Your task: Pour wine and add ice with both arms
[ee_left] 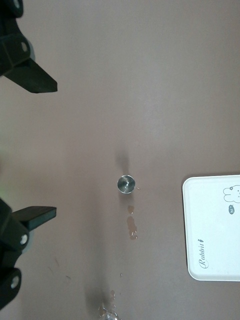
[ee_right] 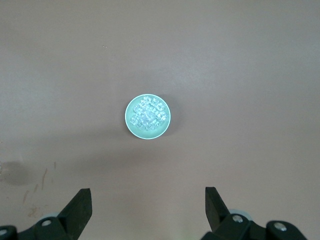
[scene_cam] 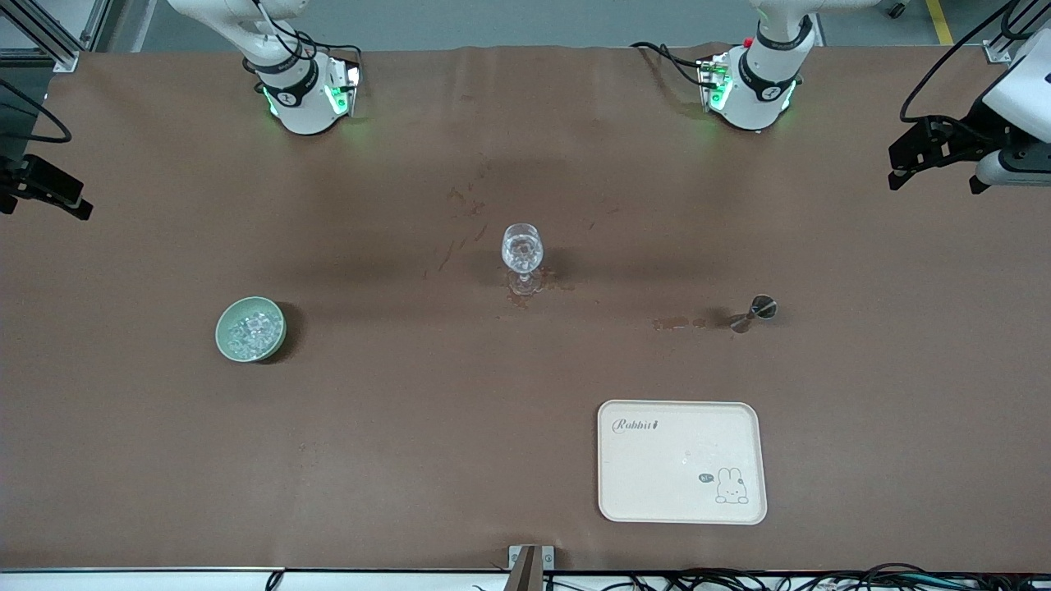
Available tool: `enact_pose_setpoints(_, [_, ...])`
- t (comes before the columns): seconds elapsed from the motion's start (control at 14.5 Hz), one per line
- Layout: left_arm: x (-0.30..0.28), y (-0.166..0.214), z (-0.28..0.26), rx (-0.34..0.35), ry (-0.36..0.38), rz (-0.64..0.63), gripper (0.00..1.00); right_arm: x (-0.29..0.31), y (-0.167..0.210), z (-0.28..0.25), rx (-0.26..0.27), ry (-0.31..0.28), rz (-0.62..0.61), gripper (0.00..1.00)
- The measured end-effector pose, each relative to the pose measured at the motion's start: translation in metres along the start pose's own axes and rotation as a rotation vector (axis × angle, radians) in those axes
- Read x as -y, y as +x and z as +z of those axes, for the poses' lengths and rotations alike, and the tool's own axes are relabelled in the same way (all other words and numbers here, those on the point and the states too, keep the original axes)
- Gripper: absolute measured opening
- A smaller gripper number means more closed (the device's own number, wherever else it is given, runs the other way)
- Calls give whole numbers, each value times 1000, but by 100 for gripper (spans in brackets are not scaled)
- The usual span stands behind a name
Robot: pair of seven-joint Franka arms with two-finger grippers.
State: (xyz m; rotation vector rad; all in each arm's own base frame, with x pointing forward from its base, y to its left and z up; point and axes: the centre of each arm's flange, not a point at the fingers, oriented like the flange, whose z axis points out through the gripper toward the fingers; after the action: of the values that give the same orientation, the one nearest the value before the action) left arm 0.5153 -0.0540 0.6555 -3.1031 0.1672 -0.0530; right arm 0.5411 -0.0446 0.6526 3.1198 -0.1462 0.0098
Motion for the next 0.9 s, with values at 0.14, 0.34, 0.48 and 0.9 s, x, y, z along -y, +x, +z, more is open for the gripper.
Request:
enact_pose_setpoints(0.14, [0, 1, 1, 3, 0, 0, 100, 0, 0, 0, 0, 0, 1, 100])
enact_pose_setpoints(0.34, [0, 4, 3, 5, -2, 0, 100, -1, 0, 0, 1, 0, 2, 100])
enact_pose_setpoints(0.48, [2, 14, 2, -1, -5, -1, 100, -1, 0, 0, 1, 0, 3, 100])
enact_pose_setpoints(0.9, [63, 45, 57, 89, -6, -98, 100, -4, 0, 0, 2, 0, 6, 100])
